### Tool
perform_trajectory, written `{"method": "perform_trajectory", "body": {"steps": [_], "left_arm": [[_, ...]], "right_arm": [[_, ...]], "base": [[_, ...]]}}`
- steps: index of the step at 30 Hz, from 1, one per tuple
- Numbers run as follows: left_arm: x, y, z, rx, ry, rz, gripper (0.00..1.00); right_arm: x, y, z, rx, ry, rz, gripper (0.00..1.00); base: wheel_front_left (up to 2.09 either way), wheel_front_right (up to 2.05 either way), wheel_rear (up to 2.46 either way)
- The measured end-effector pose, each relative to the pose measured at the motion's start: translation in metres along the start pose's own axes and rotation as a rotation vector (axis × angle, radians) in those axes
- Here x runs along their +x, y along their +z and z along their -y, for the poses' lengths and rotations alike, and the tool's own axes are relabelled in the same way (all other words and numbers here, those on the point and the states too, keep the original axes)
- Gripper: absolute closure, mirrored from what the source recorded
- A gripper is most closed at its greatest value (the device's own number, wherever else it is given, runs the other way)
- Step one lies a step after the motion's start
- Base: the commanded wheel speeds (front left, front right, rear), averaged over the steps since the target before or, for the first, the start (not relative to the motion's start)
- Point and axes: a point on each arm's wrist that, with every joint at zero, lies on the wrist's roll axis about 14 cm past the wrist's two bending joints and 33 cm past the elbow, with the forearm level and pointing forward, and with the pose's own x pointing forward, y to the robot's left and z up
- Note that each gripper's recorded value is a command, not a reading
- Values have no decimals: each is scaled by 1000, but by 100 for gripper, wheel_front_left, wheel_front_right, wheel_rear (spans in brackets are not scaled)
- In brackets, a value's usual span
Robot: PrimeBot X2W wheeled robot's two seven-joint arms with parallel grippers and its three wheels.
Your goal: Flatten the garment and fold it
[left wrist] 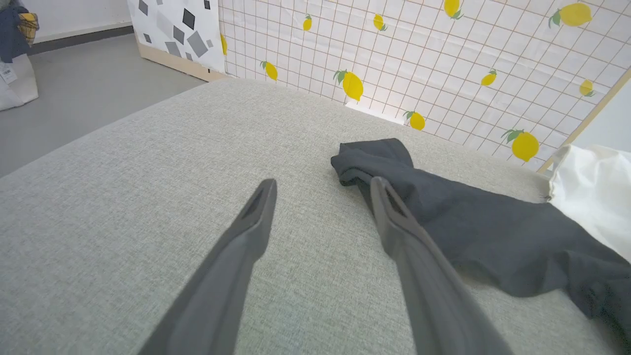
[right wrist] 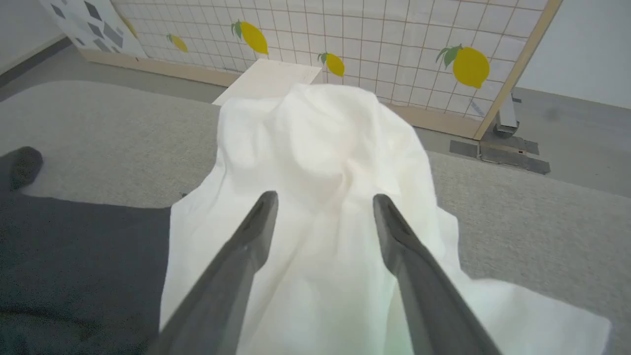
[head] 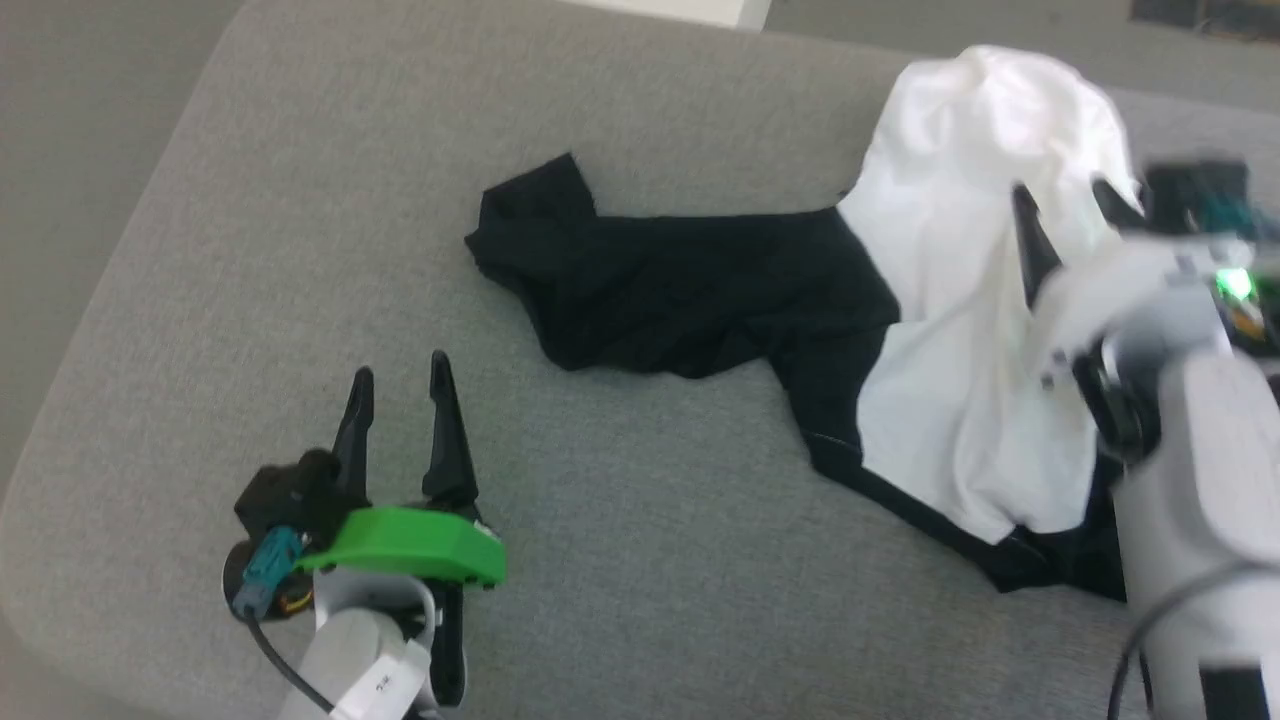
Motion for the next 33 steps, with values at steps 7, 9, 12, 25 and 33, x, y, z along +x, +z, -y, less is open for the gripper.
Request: {"method": "perform_trajectory", "body": {"steps": [7, 9, 12, 25, 33], "left_arm": [[-13, 12, 16, -7, -65, 38, 0], [-14, 17, 25, -16, -96, 55, 0], [-13, 25, 38, -29, -135, 81, 0], [-12, 31, 76, -51, -244, 101, 0], [-10, 24, 68, -43, -224, 80, 0]], "right_arm": [[-107, -2, 57, 4, -201, 107, 0], [-142, -6, 76, 0, -266, 112, 0], [-180, -16, 91, 51, -319, 115, 0], [-224, -101, 84, 182, -332, -187, 0], [-195, -120, 67, 125, -265, -363, 0]], "base": [[0, 0, 0], [0, 0, 0], [0, 0, 0], [0, 0, 0], [0, 0, 0]]}}
